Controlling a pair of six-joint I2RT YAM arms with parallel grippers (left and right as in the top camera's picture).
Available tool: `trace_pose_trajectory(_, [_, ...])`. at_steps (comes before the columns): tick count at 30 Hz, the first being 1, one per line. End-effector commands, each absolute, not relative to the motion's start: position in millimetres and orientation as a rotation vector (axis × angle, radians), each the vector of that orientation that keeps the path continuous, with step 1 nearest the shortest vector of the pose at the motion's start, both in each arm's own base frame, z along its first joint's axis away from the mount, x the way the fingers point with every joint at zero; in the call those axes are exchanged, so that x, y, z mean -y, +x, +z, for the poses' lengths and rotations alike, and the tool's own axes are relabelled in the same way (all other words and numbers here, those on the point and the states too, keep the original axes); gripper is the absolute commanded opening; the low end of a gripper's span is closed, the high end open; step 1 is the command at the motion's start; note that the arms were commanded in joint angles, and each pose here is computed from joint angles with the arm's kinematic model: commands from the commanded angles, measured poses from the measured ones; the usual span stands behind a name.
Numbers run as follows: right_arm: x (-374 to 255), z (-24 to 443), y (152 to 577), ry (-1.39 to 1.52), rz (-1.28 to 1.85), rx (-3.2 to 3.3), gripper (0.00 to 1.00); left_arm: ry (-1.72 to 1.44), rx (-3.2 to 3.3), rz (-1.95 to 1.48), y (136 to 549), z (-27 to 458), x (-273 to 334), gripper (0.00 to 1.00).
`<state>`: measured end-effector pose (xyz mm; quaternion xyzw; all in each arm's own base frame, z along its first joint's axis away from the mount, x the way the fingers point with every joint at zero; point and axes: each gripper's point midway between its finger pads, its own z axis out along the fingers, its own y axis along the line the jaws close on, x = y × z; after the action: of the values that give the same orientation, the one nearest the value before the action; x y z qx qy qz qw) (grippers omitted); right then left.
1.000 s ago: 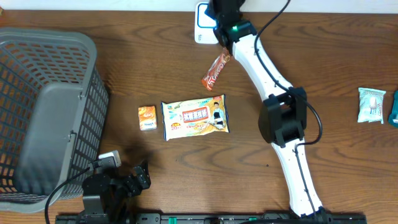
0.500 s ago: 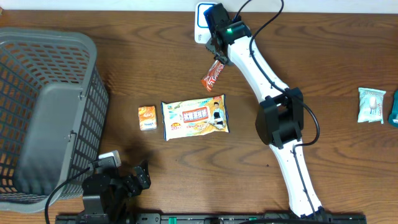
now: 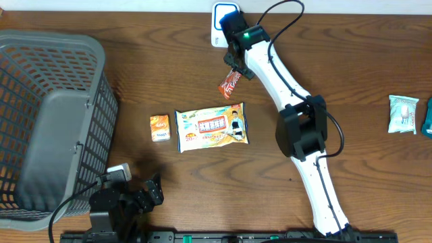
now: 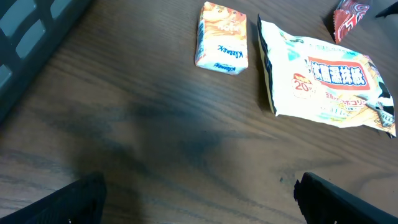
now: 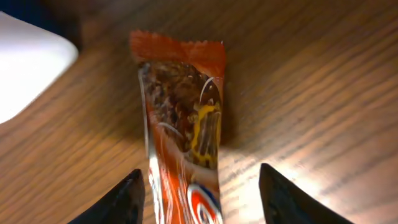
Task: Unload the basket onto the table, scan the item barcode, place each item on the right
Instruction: 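Hold the TOP bar up against the white scanner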
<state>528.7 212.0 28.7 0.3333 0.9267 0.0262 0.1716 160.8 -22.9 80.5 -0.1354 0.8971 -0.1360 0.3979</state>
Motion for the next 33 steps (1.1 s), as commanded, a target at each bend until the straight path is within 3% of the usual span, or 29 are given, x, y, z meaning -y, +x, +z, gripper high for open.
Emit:
trace_pose_trajectory(1, [-221,-27,518,0.958,0.023,-2.704,0.51,-0.346,-2.305,-0.339,155,73,23,0.98])
trace_pose_trajectory(2, [-223,-36,517,0.957,0.031,-2.721,0.47,-0.346,-2.305,-0.339,155,73,23,0.98])
trace_pose_trajectory(3, [-225,-44,515,0.946,0.036,-2.740,0.33,-0.346,-2.305,-0.339,155,73,23,0.98])
trace_pose_trajectory(4, [-227,-50,515,0.926,0.043,-2.758,0.10,-0.346,-2.305,-0.339,155,73,23,0.98])
trace_pose_trajectory(5, [-228,-52,514,0.917,0.044,-2.765,0.01,-0.346,-2.305,-0.339,155,73,23,0.98])
trace_pose_trajectory(9, [-222,-35,529,0.912,0.049,-2.694,0.01,-0.346,-2.305,-0.339,155,73,23,0.98])
trace_pose_trajectory(18, [-211,95,602,0.909,0.343,-2.347,0.01,-0.346,-2.305,-0.339,155,73,23,0.98])
trace_pose_trajectory(33, [-207,179,668,0.859,0.440,-1.870,0.01,-0.346,-2.305,-0.339,155,73,23,0.98])
